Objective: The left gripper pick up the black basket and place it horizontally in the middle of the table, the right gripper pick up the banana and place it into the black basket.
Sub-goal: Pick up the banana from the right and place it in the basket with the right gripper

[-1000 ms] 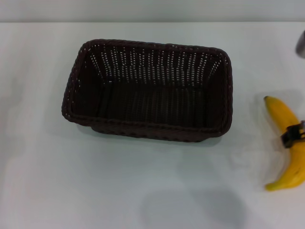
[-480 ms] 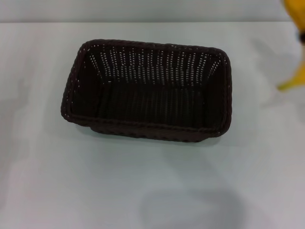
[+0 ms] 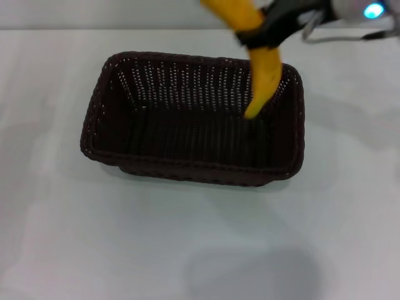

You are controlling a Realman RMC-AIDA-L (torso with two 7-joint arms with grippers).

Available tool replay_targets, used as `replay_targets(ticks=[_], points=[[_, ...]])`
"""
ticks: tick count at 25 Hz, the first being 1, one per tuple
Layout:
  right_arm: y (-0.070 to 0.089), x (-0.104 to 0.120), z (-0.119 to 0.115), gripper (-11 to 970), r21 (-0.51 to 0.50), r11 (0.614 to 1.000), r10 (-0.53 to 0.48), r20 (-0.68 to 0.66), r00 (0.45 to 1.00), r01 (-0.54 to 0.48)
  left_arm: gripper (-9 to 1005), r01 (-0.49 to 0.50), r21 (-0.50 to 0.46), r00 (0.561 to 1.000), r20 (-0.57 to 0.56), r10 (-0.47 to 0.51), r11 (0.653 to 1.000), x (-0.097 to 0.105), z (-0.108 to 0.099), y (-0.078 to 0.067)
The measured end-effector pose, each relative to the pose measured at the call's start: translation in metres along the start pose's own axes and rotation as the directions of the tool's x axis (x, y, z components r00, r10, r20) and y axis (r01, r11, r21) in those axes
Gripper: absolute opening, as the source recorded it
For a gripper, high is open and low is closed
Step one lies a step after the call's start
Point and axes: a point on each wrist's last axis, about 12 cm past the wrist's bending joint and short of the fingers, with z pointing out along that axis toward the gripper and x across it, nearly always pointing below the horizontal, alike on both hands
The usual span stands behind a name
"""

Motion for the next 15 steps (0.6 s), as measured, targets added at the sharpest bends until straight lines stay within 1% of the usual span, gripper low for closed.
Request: replay_targets(ticks=[3,5,7,11,14,15], points=[[0.011,0.005,0.014,518,-0.113,0.991,-0.074,0.019,0.997,0.075,733,0.002,-0.002,1.0,-0.001,-0.002,1.0,0.001,0.0,0.0],[0.02,0.006,0.022,520,-0.188,0.974,-0.117,0.038,0.992,0.122,733,0.004,-0.003,1.0,-0.002,-0.004,1.0,0.001,0.0,0.0],[0.024,0.009,0.026,522,-0.212,0.966,-0.14,0.037,0.989,0.145,733,0.01,-0.007,1.0,0.002,-0.01,1.0,0.001,-0.001,0.0],[0.022,0.018,0.028,527,-0.195,0.969,-0.147,0.037,0.989,0.151,733,0.019,-0.01,1.0,0.001,-0.019,1.0,0.003,-0.001,0.0],[0.015,0.024,0.019,530,-0.163,0.977,-0.125,0.067,0.99,0.134,733,0.027,-0.011,1.0,0.001,-0.027,1.0,0.004,-0.002,0.0],[0.012,0.025,0.015,650,-0.15,0.981,-0.115,0.08,0.99,0.126,733,0.031,-0.01,1.0,0.0,-0.031,0.999,0.004,-0.002,0.0]])
